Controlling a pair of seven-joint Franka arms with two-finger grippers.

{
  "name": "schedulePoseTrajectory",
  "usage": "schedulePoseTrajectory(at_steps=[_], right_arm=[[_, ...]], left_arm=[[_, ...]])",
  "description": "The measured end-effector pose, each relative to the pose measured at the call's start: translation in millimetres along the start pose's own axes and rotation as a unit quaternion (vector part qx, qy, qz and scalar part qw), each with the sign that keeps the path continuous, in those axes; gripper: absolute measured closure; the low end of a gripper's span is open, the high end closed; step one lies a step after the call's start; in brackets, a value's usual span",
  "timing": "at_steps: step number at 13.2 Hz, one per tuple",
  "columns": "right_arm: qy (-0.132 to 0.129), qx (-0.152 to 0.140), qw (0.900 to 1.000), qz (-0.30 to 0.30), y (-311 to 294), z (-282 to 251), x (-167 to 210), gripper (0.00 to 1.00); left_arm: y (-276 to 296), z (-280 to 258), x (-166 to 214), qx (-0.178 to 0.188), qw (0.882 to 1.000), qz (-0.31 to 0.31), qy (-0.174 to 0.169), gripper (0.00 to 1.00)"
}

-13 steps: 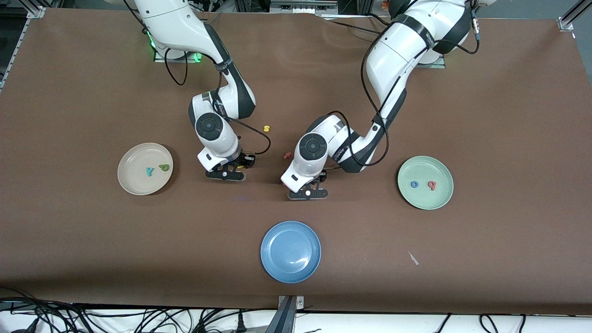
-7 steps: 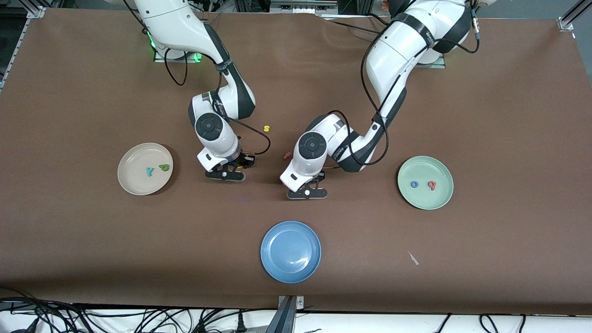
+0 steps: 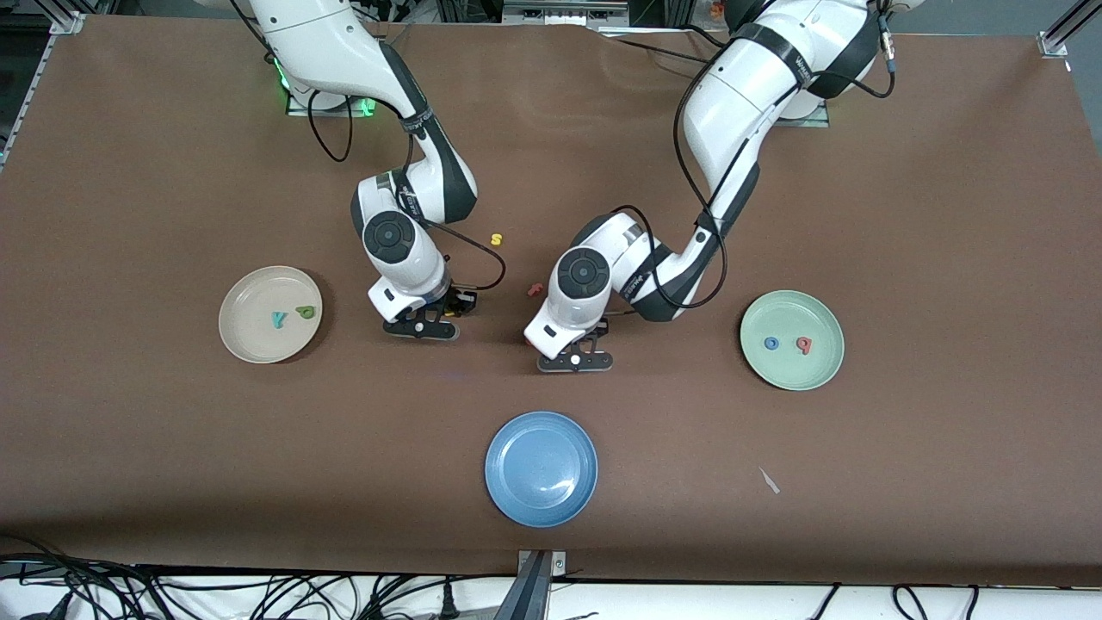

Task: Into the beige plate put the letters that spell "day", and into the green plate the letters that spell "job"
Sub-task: 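Drop the a on the white plate while the left gripper drops l on green plate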

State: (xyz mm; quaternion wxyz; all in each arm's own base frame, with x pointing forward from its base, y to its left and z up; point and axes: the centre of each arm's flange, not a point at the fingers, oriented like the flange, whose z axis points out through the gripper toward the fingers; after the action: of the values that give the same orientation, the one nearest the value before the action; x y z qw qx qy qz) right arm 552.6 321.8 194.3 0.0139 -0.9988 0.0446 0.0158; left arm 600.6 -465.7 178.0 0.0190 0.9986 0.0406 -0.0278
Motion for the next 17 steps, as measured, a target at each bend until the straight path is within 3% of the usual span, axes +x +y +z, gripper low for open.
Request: schedulePoseTrajectory(at_steps=[4,10,16,17], right_arm=[[-0.011,-0.018,0.999,-0.03,50.5,-32.9,30.9,0.7],[-0.019,-0.031,0.996,-0.087,162.0,-59.6,44.0,0.7],[-0.028,-0.044,0.996,-0.072,248.6,-61.3,52.6,0.7],[-0.029,-0.044,0.996,-0.067,255.2,-60.4,53.7,0.65]], left_arm=[[-52.9,-47.4,33.5,0.03,0.999,0.002,-0.026,0.65],[-149.1,-115.6,75.6,0.043,0.992,0.107,-0.058,0.65],[-255.9,-126.8,74.3,0.048,0.979,0.171,-0.1,0.65],[-274.8,-126.7,73.5,0.048,0.978,0.173,-0.107,0.65]])
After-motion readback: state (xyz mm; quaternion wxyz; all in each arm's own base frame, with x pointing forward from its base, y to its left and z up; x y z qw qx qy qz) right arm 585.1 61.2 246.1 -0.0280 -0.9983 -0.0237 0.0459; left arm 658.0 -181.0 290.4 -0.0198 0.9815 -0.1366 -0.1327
